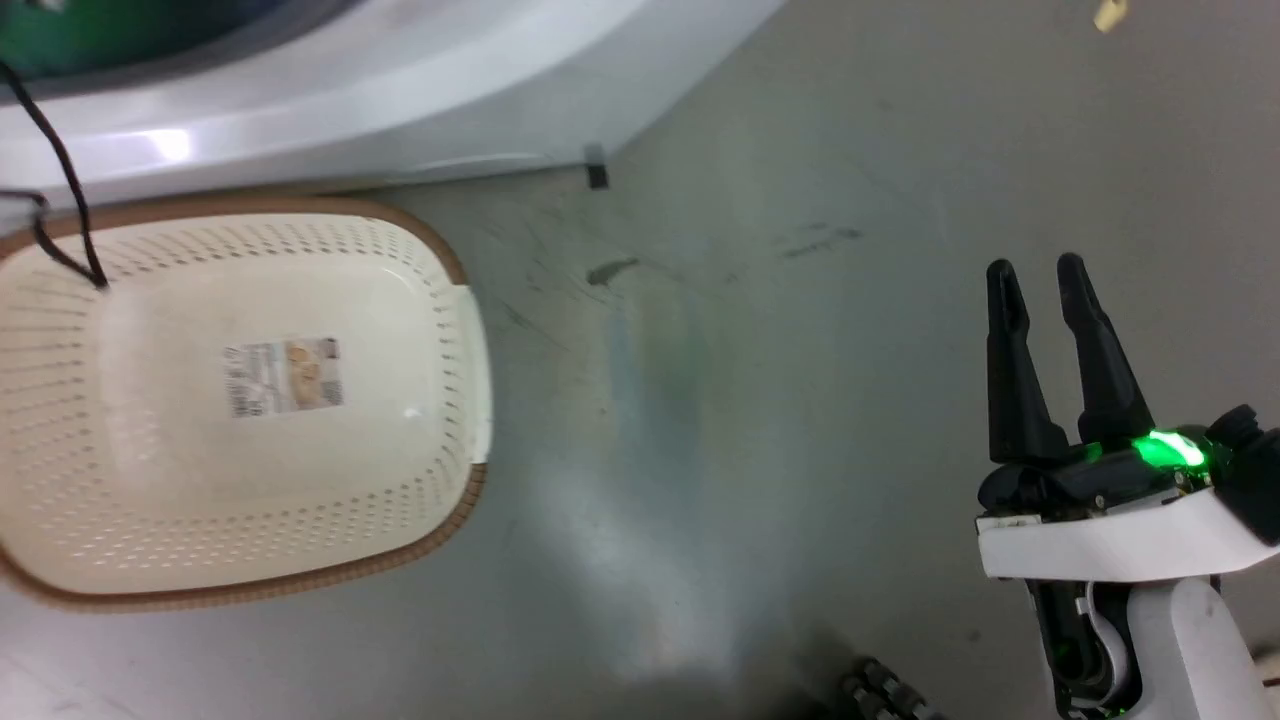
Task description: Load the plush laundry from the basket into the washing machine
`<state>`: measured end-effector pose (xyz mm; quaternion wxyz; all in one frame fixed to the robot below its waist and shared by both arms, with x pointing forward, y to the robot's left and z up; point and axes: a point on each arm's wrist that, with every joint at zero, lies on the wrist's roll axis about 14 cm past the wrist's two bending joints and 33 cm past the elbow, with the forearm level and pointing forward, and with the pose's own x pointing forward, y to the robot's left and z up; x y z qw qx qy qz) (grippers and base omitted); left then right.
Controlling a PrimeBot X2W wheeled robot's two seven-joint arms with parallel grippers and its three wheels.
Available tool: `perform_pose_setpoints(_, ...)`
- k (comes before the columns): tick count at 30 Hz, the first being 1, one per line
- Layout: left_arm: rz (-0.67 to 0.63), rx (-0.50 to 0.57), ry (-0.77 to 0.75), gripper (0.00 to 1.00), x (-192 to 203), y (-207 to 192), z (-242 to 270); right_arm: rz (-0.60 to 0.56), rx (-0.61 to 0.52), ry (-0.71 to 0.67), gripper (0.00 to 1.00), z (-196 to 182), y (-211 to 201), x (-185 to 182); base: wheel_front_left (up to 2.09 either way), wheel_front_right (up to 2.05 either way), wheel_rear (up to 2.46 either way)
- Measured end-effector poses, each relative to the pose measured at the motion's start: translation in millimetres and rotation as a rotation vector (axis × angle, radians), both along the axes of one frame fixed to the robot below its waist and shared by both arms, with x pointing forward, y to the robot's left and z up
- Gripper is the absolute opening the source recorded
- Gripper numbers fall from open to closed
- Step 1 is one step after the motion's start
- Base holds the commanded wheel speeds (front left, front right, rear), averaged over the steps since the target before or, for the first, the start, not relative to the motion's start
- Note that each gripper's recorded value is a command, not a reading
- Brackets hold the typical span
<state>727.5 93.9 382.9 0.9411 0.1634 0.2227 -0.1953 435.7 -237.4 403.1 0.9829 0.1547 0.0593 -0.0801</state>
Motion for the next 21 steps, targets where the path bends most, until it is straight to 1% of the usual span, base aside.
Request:
perform_pose_setpoints(4,0.053,0.018,0.116,0.0,9.6,8.5,-25.4,-0.017,-0.007,0.02,1.0,-5.5,-6.0,-2.3,0.0,0.0,0.0)
perform_pose_setpoints(7,0.082,0.052,0.194,0.0,7.0,17.3,-42.2,-0.02,-0.01,0.028,1.0,-8.1,-7.3,-3.1,0.0,0.0,0.0)
perform_pose_setpoints(9,0.092,0.066,0.219,0.0,4.2,22.0,-46.2,-0.018,-0.009,0.025,1.0,-7.8,-6.6,-2.4,0.0,0.0,0.0)
perform_pose_setpoints(12,0.101,0.053,0.225,0.0,1.7,24.9,-42.9,-0.012,-0.007,0.014,1.0,-5.2,-5.1,-0.1,0.0,0.0,0.0)
perform_pose_setpoints(13,0.104,0.046,0.224,0.25,0.8,25.9,-40.7,-0.008,-0.01,0.009,1.0,-3.7,-4.1,1.0,0.0,0.0,0.0)
perform_pose_setpoints(14,0.105,0.043,0.218,1.0,-0.1,27.0,-37.5,-0.005,-0.012,0.003,1.0,-1.8,-3.5,1.7,0.0,0.0,0.0)
perform_pose_setpoints(18,0.099,0.001,0.18,1.0,-10.3,25.7,-24.4,0.005,-0.033,-0.035,1.0,12.6,-2.2,4.7,0.0,0.0,0.0)
perform_pose_setpoints(21,0.085,-0.052,0.14,1.0,-24.3,20.1,-11.7,0.013,-0.048,-0.067,1.0,26.1,-0.8,4.0,0.0,0.0,0.0)
